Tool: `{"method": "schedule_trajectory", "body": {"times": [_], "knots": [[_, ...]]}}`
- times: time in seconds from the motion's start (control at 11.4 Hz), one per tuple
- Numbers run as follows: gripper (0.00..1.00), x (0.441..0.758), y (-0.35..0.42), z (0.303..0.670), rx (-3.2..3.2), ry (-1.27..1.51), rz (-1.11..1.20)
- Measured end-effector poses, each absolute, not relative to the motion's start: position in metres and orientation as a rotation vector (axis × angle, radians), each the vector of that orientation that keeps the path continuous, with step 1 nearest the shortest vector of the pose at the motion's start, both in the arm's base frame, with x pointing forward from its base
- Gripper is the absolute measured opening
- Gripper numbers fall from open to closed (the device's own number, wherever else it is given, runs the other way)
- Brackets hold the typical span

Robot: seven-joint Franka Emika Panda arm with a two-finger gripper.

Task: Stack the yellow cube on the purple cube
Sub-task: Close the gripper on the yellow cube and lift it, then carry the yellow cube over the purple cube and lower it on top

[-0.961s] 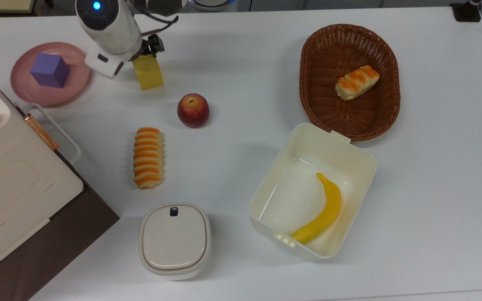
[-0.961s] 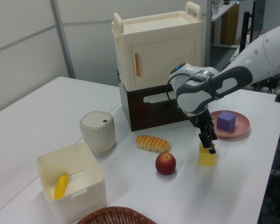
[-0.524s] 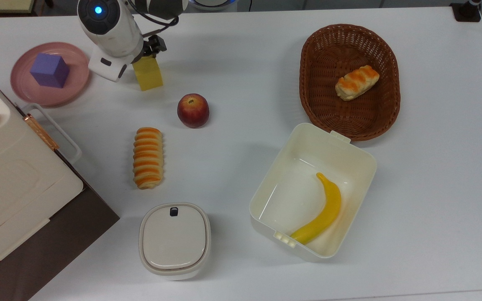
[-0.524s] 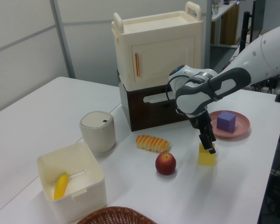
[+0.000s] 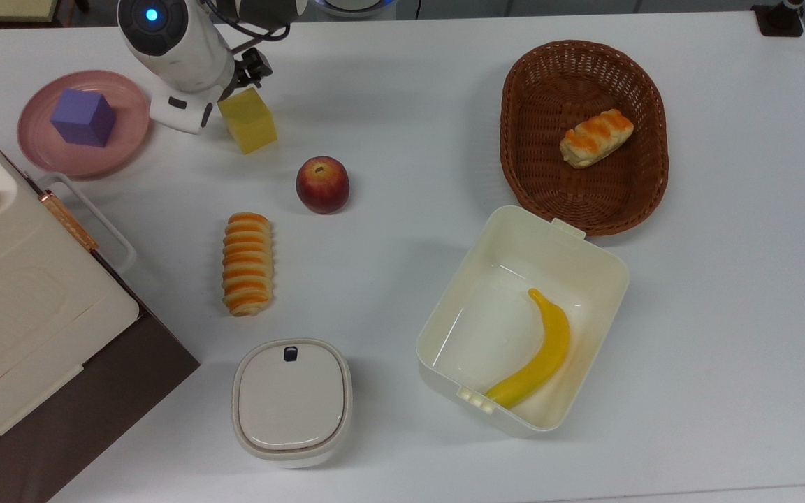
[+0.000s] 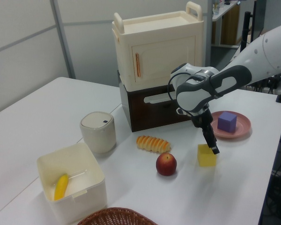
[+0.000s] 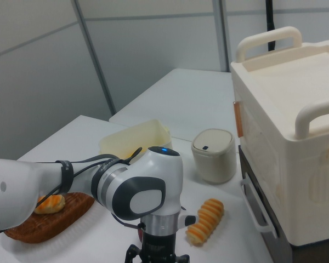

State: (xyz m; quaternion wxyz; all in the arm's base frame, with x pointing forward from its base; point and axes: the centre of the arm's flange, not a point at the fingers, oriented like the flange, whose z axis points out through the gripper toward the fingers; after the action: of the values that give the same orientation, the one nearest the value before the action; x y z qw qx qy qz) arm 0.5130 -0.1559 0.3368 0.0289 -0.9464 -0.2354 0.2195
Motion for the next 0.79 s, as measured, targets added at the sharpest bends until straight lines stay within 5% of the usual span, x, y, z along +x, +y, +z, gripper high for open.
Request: {"method": "schedule_trajectory", "body": {"times": [0.44, 0.52, 0.7, 0.79], "knots": [[1.0, 0.521, -0.151, 0.322, -2.935, -0.714, 0.647], [0.94, 0.525, -0.148, 0.32, -2.958, -0.695, 0.622], [0.63, 0.537, -0.141, 0.326, -3.002, -0.68, 0.56], [0.58, 0.544, -0.141, 0.335, -3.019, -0.68, 0.53]]}}
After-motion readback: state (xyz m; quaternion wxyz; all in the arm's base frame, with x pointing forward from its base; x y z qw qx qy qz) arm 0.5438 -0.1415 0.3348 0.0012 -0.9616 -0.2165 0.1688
